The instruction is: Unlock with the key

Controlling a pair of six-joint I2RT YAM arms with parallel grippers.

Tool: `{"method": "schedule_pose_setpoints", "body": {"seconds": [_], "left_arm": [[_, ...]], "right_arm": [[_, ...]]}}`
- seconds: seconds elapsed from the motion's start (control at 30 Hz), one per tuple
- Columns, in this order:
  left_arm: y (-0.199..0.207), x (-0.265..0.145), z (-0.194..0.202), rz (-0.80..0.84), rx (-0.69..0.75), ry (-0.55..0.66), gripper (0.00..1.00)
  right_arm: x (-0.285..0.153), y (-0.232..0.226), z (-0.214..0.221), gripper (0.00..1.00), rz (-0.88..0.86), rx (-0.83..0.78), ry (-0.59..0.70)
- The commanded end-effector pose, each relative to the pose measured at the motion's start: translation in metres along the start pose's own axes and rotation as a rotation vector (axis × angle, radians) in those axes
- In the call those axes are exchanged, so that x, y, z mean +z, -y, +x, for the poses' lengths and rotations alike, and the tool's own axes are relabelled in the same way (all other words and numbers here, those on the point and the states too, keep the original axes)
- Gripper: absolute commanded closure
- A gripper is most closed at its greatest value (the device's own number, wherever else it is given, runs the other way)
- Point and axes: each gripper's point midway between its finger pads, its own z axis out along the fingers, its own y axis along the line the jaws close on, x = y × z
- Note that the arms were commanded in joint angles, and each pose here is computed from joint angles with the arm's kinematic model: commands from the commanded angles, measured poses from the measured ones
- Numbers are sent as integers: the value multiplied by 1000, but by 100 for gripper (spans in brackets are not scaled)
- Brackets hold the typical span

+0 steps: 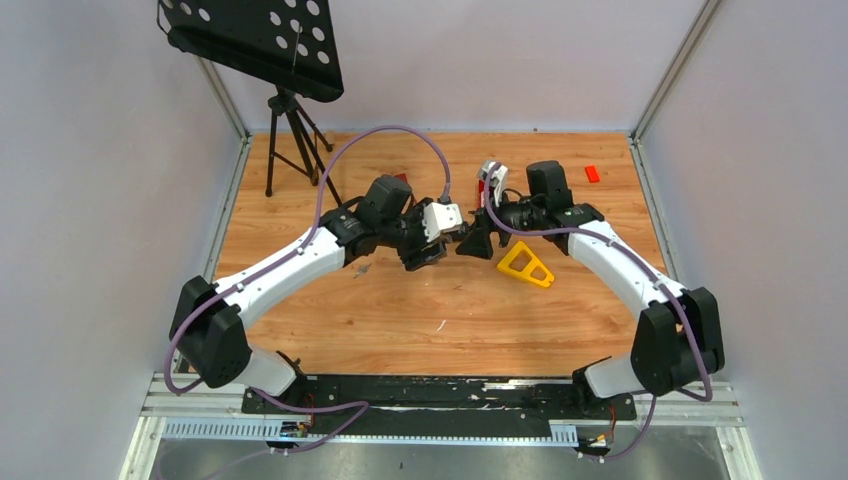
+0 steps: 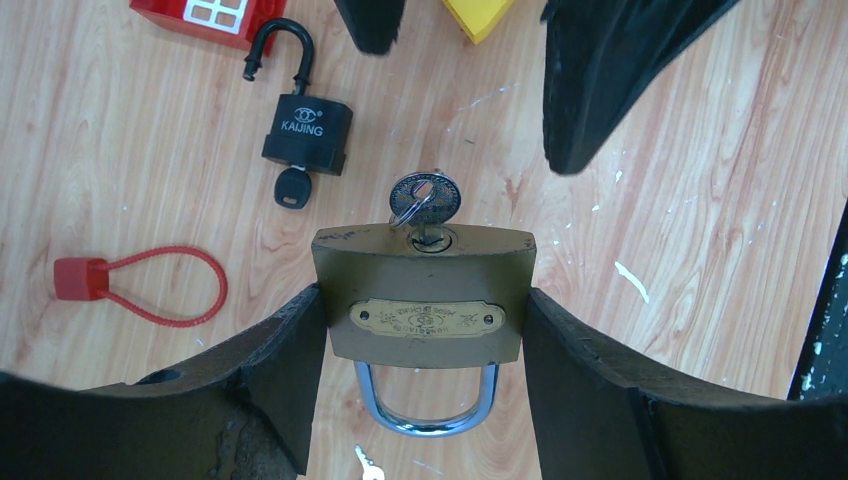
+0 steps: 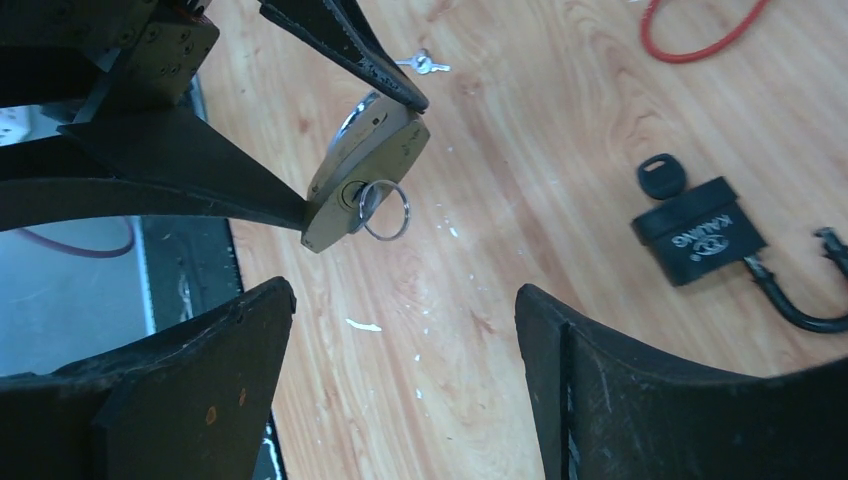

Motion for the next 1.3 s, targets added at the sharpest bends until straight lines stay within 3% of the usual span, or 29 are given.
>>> {"method": "schedule_pose_setpoints", "body": {"seconds": [0.0,0.37,0.93,1.03,1.27], "left_arm": [[-8,-7,-41,-38,31,150,100],[1,5,-38,-21,38,130,100],[-10,6,-40,-102,42,88,100],[-10,9,-36,-105,38,74,100],[-10,14,-30,-108,30,58,100]], "right_arm": [[6,-19,-27,18,-146,12,65],[29,-11,-30,19,-198,75,51],[75,-16,6,29,-257,159,-70],[80,-17,7,43,-285,165,-75],[80,-19,6,96,-303,171,-77]]}}
